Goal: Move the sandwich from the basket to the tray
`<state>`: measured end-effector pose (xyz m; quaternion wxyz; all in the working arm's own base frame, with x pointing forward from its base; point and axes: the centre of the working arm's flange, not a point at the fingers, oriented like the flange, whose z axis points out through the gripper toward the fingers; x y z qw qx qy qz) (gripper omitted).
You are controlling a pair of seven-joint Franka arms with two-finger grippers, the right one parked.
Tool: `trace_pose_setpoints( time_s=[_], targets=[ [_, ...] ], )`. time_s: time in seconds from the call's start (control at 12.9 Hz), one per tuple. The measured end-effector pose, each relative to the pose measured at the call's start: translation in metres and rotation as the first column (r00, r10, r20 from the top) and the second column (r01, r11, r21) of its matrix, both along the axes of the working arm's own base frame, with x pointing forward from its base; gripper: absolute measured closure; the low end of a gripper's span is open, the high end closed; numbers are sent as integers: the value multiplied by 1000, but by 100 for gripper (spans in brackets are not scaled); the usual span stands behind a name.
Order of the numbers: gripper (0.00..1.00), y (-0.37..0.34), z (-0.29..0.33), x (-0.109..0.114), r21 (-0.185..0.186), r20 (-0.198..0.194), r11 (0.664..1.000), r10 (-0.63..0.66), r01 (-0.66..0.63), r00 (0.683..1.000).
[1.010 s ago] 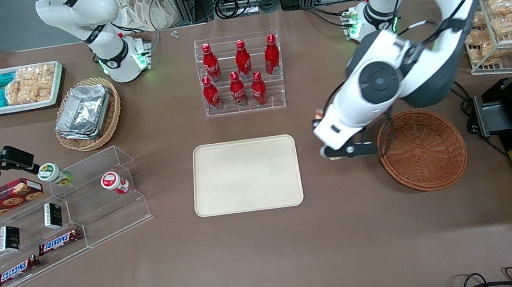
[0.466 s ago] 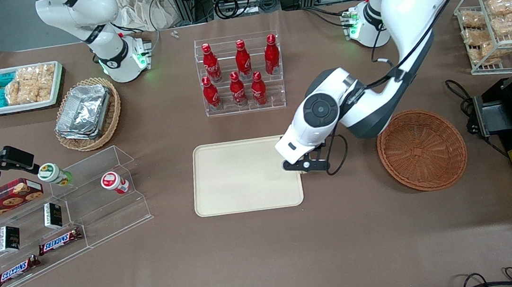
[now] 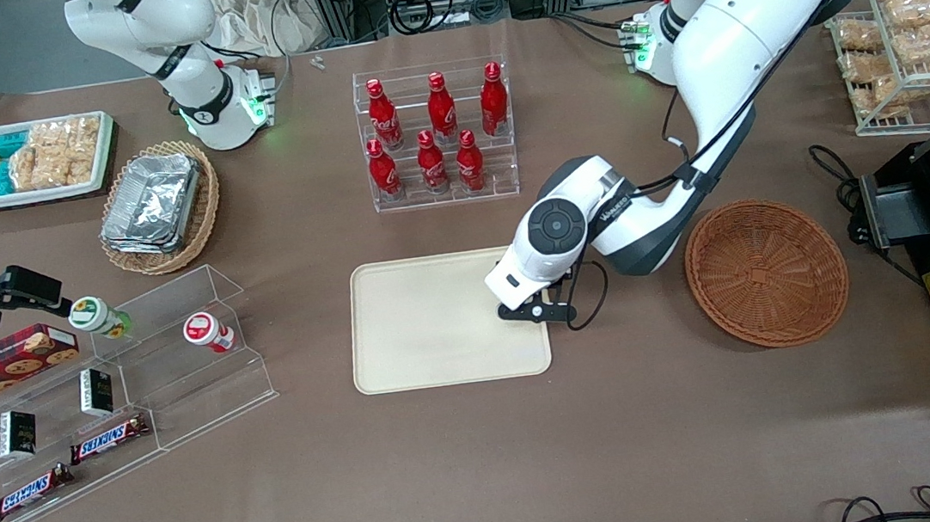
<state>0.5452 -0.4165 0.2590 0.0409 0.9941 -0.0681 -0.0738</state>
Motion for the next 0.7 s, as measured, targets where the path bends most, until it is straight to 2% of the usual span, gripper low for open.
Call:
trace_pose_setpoints(
  time_s=[0.39, 0.47, 0.7],
  targets=[
    [87, -2, -17, -2, 14, 1, 1000, -22, 22, 1000],
    [80, -6, -21, -5, 16, 1, 1000, -25, 25, 1000],
    [50, -15, -19, -8, 28, 20, 1000, 6, -6, 1000]
  ],
)
